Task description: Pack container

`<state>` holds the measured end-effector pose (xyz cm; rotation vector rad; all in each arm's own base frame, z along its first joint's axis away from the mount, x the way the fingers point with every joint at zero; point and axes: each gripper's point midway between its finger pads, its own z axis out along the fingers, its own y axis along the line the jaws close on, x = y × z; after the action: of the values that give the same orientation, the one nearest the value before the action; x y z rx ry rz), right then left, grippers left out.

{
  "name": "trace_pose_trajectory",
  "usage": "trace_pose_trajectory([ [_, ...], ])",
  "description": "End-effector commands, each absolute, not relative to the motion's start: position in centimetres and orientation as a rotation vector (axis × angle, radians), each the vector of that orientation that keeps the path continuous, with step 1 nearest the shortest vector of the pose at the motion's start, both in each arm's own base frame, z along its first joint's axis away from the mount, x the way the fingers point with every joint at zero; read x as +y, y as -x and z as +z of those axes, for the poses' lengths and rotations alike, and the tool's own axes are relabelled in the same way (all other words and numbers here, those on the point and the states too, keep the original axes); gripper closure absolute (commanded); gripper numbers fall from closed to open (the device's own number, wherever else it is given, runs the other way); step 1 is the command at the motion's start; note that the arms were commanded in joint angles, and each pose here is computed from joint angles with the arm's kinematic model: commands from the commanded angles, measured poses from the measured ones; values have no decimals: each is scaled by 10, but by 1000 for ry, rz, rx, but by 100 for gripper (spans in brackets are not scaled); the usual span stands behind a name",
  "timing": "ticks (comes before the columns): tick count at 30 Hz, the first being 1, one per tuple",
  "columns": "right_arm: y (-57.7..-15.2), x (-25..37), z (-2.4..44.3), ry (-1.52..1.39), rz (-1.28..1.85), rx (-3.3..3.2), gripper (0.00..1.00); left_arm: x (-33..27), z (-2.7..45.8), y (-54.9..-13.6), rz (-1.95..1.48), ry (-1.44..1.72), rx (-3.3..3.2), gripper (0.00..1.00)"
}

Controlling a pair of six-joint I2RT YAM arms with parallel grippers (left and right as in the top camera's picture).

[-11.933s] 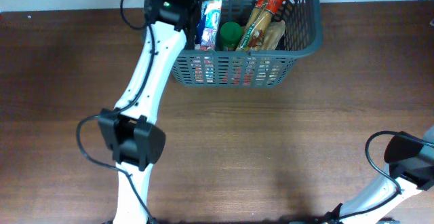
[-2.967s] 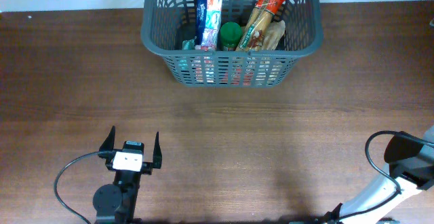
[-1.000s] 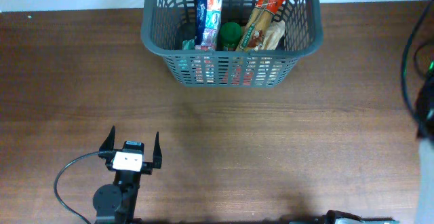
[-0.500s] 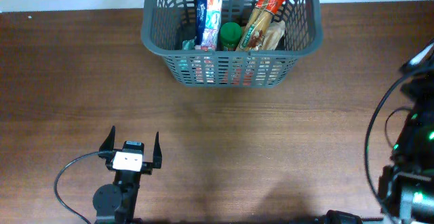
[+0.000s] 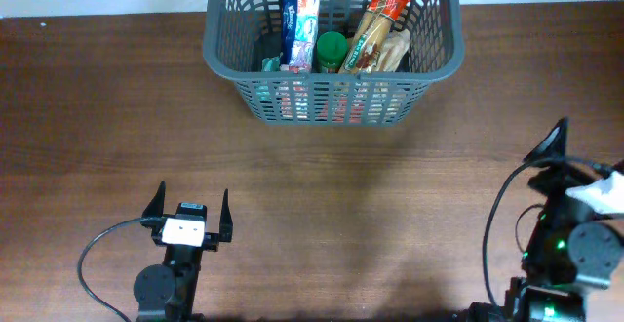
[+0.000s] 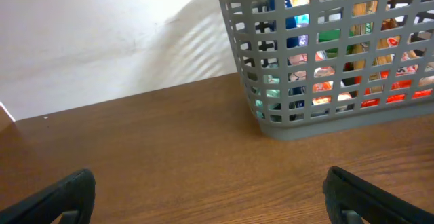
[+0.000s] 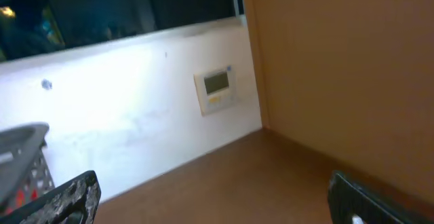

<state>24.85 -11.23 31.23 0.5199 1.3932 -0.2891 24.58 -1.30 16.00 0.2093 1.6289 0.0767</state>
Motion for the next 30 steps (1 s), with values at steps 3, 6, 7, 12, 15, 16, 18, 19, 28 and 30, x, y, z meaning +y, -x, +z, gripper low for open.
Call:
trace_pose_trajectory([
  [3,-236,-105,299,-486,-287,1369,1,-10,158,-246,99,-212,1629,1],
  [6,-229,-103,289,-475,-296,1361,1,-10,158,-246,99,-212,1629,1],
  [7,-228,-101,288,-454,-304,1365,1,-10,158,-246,99,-212,1630,1],
  [12,-227,-92,279,-335,-374,1386,1,-10,158,-246,99,-212,1629,1],
  [15,-226,-89,281,-314,-386,1383,1,-10,158,-246,99,-212,1630,1],
  [16,-226,-89,280,-314,-385,1383,1,-10,158,-246,99,-212,1629,1],
  [18,-227,-89,278,-311,-383,1388,1,-10,158,-246,99,-212,1629,1],
  [19,-227,-89,276,-311,-382,1391,1,-10,158,-246,99,-212,1629,1],
  [28,-233,-70,252,-221,-296,1412,1,-10,158,-246,99,-212,1630,1],
  [30,-232,-68,249,-211,-287,1403,1,-10,158,-246,99,-212,1629,1],
])
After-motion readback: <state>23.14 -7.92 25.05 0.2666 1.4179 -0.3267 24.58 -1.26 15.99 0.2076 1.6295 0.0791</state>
